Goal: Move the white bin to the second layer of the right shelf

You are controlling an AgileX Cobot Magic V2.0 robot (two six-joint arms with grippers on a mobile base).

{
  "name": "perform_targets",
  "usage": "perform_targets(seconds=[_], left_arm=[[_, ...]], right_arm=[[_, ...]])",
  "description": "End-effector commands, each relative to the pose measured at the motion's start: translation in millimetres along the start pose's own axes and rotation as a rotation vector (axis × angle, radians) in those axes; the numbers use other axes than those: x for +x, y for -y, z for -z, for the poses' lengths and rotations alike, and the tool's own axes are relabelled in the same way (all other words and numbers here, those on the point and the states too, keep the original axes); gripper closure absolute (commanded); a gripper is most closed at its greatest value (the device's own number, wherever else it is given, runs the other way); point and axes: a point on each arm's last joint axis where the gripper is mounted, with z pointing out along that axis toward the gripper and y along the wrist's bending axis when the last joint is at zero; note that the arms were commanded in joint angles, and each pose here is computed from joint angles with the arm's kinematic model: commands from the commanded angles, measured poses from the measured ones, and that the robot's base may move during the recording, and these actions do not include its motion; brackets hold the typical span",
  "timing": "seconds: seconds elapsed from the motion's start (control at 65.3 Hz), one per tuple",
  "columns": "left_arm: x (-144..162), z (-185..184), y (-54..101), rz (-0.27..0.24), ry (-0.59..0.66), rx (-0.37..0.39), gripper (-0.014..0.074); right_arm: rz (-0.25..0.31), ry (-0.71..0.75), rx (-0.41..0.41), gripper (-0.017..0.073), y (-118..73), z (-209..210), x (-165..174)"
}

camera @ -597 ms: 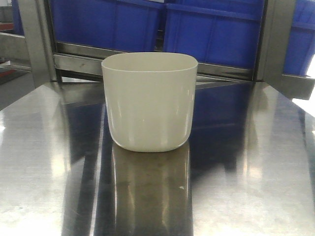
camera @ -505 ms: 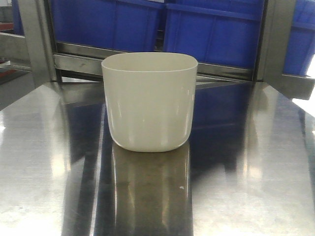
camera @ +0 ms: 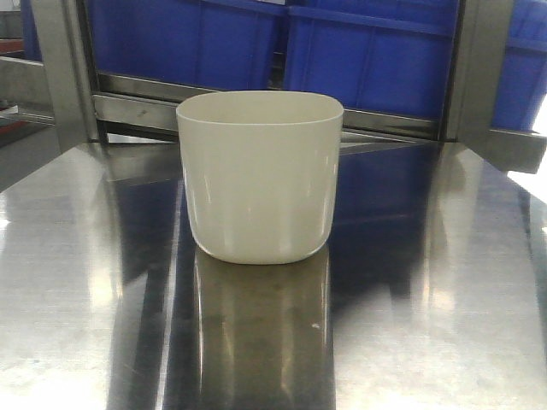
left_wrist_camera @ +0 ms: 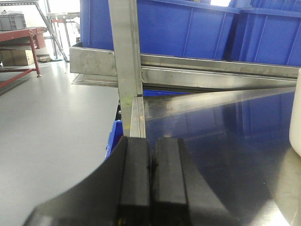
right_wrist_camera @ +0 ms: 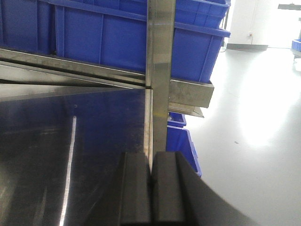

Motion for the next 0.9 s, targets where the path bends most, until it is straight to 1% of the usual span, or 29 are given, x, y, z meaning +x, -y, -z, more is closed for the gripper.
perform_targets(seconds=[0.0, 0.582, 0.75, 0.888], left_arm=[[4, 0, -0.1, 0.009, 0.061, -0.003, 0.0509], [4, 0, -0.1, 0.009, 0.061, -0.003, 0.0509], [4, 0, -0.1, 0.009, 0.061, -0.003, 0.0509], [4, 0, -0.1, 0.009, 0.061, -0.003, 0.0509]], right_arm=[[0.013, 0.142, 0.008, 0.0501, 0.2, 4, -22], [0.015, 0.137, 0.007, 0.0501, 0.1, 5, -25], [0.057, 0.12, 0.011, 0.0501, 0.0, 5, -34], [0.069, 0.058, 0.013, 0.0501, 0.1, 0, -42]])
